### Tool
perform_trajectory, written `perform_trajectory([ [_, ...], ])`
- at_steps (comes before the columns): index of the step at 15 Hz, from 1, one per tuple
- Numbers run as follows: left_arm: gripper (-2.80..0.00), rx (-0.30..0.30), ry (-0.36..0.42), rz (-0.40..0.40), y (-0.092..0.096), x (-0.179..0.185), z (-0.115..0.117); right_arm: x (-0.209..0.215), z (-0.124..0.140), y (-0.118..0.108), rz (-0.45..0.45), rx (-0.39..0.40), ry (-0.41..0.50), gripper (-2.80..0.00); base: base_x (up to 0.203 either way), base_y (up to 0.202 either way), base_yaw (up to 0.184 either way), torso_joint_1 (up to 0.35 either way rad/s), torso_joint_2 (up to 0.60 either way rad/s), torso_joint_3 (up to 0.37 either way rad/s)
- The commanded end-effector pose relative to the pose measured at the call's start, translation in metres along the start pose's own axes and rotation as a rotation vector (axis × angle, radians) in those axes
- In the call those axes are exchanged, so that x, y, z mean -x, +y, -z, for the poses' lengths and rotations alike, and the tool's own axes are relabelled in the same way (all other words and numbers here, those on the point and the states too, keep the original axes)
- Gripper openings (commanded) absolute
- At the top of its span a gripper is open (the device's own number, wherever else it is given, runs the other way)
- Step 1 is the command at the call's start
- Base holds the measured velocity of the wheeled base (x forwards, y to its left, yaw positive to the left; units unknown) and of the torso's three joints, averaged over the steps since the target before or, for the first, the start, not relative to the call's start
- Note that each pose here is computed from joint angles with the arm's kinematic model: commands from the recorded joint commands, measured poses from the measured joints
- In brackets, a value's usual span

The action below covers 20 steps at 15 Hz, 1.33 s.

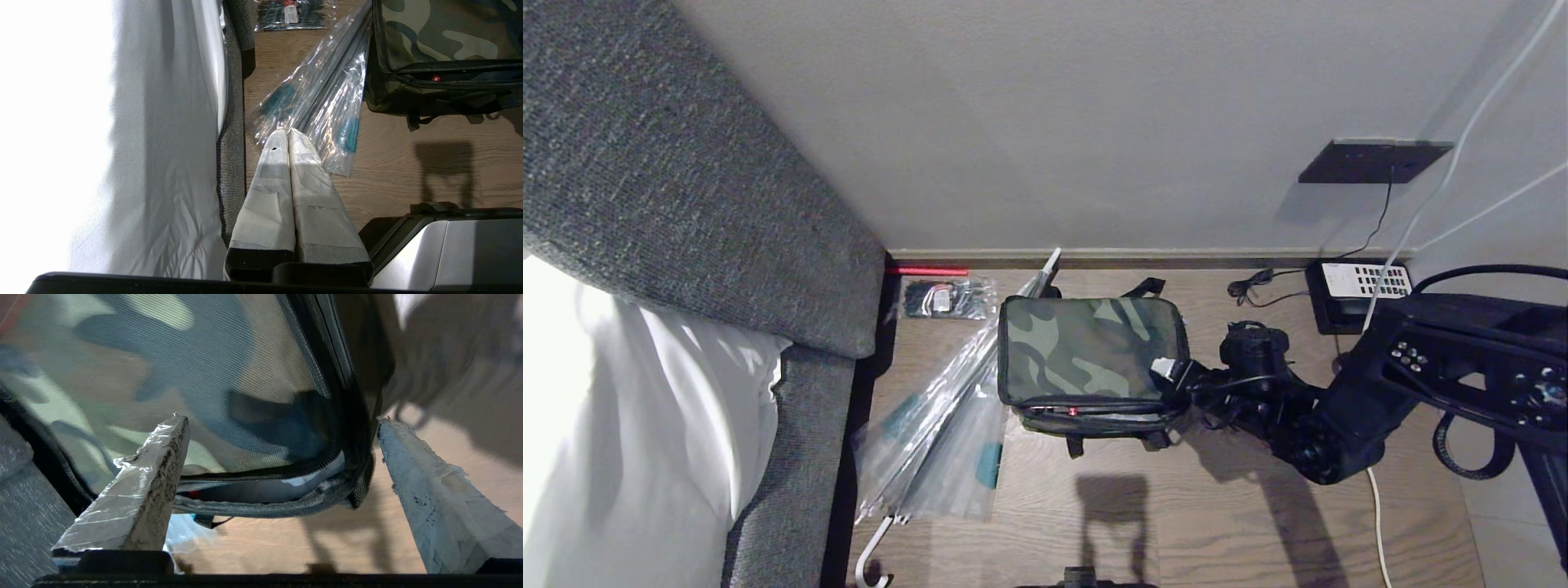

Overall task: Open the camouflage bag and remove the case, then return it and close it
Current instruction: Open the top of the storage box

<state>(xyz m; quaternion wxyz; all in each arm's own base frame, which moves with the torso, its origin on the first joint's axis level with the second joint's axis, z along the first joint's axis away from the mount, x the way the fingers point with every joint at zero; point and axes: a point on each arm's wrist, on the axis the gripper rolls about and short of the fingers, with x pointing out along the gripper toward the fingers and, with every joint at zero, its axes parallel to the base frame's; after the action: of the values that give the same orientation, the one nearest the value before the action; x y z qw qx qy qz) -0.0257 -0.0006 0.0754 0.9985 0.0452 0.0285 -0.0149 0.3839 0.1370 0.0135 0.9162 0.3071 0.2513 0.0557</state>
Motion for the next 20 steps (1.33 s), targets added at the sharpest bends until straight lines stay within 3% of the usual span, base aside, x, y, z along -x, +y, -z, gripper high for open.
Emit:
perform_trajectory([
  [1,-2.8,-0.001,-0.002,0.0,0.0,0.0,0.0,-0.011,0.007,-0.003,0.012,-0.013,0.017,0.0,0.0,0.0,0.0,0.0,0.0,0.0],
  [4,-2.8,-0.001,0.0,0.0,0.0,0.0,0.0,-0.01,0.004,0.0,0.007,-0.063,0.022,0.0,0.0,0.0,0.0,0.0,0.0,0.0],
  [9,-2.8,-0.001,0.0,0.0,0.0,0.0,0.0,-0.012,0.008,0.025,-0.07,-0.127,0.004,0.0,0.0,0.0,0.0,0.0,0.0,0.0],
  [13,-2.8,-0.001,0.001,0.0,0.0,0.0,0.0,-0.014,0.013,0.026,-0.074,-0.133,0.003,0.0,0.0,0.0,0.0,0.0,0.0,0.0],
  [17,-2.8,-0.001,0.0,0.0,0.0,0.0,0.0,-0.013,-0.004,0.04,-0.112,-0.161,-0.074,0.0,0.0,0.0,0.0,0.0,0.0,0.0],
  [18,-2.8,-0.001,0.001,0.0,0.0,0.0,0.0,-0.012,-0.005,0.041,-0.118,-0.162,-0.079,-2.8,0.0,0.0,0.0,0.0,0.0,0.0],
  [20,-2.8,-0.001,0.001,0.0,0.0,0.0,0.0,-0.01,-0.011,0.044,-0.132,-0.161,-0.092,-2.8,0.0,0.0,0.0,0.0,0.0,0.0],
])
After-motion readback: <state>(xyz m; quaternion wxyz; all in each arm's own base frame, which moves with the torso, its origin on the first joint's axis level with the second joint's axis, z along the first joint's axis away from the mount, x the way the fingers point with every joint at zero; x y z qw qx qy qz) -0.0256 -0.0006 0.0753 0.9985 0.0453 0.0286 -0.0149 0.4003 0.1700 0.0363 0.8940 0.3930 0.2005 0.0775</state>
